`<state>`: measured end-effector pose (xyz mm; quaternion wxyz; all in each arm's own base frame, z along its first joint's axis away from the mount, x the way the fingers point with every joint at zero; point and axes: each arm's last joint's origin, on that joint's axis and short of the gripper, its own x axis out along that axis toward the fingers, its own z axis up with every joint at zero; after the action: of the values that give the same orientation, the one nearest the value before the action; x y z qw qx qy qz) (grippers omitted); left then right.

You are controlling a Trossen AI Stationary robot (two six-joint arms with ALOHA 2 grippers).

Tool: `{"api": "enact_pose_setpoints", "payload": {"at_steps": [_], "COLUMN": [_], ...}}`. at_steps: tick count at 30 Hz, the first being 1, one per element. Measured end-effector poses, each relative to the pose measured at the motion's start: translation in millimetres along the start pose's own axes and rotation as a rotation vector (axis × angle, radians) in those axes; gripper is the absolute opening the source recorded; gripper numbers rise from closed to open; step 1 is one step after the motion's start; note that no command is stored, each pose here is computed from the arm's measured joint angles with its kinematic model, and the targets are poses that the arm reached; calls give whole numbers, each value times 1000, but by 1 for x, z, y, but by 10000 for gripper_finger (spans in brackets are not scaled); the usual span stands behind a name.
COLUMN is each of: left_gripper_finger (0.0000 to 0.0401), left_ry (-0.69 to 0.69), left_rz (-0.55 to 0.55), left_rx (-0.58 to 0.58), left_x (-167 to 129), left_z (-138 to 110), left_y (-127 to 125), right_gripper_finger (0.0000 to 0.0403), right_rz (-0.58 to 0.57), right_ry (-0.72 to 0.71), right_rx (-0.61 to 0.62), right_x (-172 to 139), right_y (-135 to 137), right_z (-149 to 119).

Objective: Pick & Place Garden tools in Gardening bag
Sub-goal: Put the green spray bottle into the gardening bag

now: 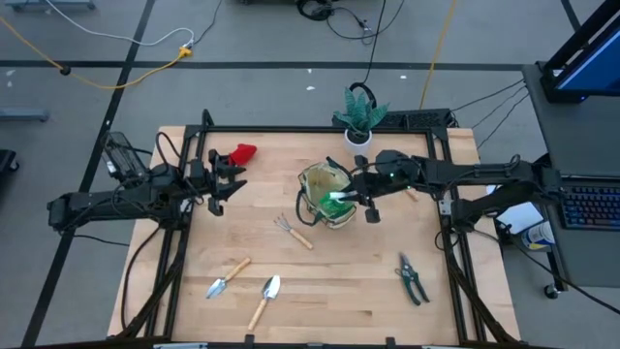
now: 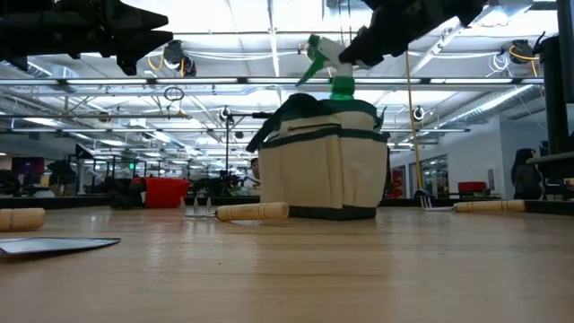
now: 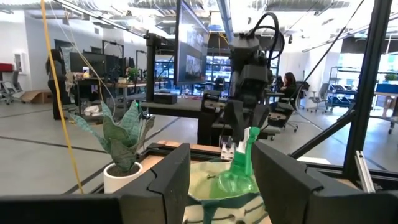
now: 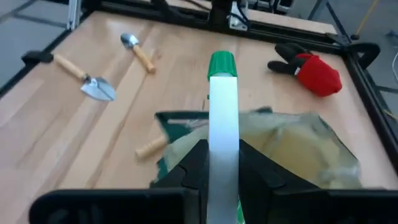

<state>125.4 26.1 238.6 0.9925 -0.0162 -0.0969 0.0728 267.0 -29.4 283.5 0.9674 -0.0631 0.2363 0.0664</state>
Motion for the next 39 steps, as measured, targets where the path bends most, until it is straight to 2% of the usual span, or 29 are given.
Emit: {"api": "enact_pose_setpoints", "payload": {"at_steps": [4, 10, 14, 20, 24, 31, 39], "left_gripper_finger": [177, 177, 177, 177, 177, 177, 177], "left_ry": [-1, 44, 126, 206, 314, 596, 767], "left_rz": [0, 0, 46, 63, 81, 132, 118], "left_rx": [-17, -186, -240, -243, -241, -187, -102], "left_x": [0, 6, 22, 72, 112, 177, 223], "left_z": [0, -6, -10, 6, 11, -1, -11], "left_y": [0, 1, 3, 5, 8, 14, 17], "right_gripper_finger": [54, 50, 51, 52, 53, 53, 53], "right_rz": [11, 20, 48, 75, 82, 85, 85], "right_ry": [50, 87, 87, 94, 126, 129, 131], "right_rx": [13, 20, 23, 27, 34, 30, 30], "right_x": [9, 19, 19, 19, 18, 18, 18], "right_y": [-1, -1, 0, 1, 1, 2, 2], "right_z": [-7, -13, -13, -14, -17, -18, -18]}}
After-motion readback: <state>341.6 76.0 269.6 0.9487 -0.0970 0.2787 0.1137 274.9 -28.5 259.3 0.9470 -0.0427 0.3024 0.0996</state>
